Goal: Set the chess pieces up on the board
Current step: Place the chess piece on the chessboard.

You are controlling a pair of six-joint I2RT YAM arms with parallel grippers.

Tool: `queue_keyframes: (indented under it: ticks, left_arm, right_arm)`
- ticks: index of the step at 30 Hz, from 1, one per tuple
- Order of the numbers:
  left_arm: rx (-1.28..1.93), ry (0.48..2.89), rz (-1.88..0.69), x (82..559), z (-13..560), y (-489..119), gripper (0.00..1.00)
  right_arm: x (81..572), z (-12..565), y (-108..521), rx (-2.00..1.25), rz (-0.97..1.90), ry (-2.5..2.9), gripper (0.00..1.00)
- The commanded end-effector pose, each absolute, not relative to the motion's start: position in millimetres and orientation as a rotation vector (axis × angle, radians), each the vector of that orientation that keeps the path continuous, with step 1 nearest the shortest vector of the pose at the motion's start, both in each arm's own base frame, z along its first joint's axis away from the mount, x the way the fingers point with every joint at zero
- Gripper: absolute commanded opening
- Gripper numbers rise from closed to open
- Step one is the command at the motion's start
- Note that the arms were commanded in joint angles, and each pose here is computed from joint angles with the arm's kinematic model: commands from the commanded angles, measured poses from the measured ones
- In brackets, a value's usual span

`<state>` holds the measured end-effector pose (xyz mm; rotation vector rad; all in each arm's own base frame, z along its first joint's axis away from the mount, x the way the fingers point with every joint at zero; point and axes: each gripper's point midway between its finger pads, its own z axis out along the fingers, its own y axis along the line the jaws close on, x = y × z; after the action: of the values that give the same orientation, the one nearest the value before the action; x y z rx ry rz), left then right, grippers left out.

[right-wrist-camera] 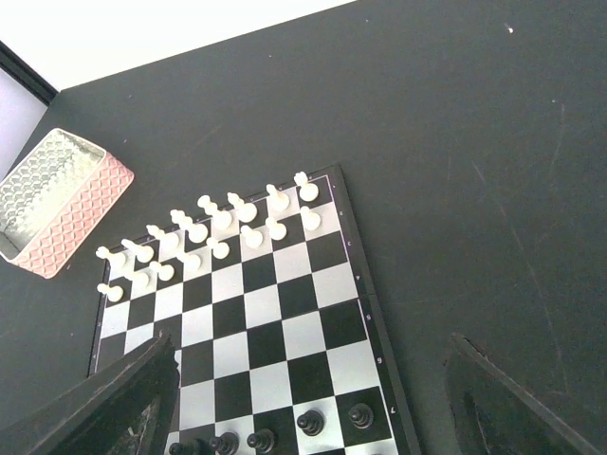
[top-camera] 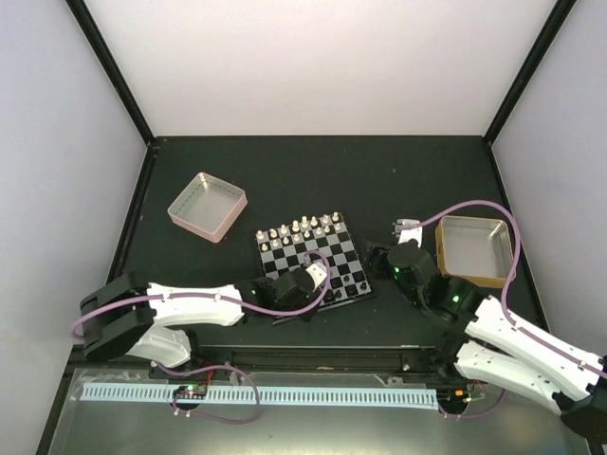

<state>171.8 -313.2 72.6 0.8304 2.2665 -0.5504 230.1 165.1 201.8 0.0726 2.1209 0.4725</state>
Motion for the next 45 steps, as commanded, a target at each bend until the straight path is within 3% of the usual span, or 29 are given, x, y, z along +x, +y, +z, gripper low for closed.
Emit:
queue_keyframes:
  ticks: [1, 28, 45]
  left_arm:
    - [0.831, 2.208, -0.506, 177, 74, -318, 0.02]
    - [0.879, 2.212, -0.472, 173, 58, -315, 0.07]
    - [0.895, 2.224, -0.493, 169, 58, -316, 0.17]
  right_arm:
    - [235, 213, 161, 0.114, 0.471, 2.091, 0.77]
    - [237, 209, 161, 0.111, 0.466, 2.103, 0.78]
    - [237, 207, 161, 0.114, 0.469, 2.106, 0.79]
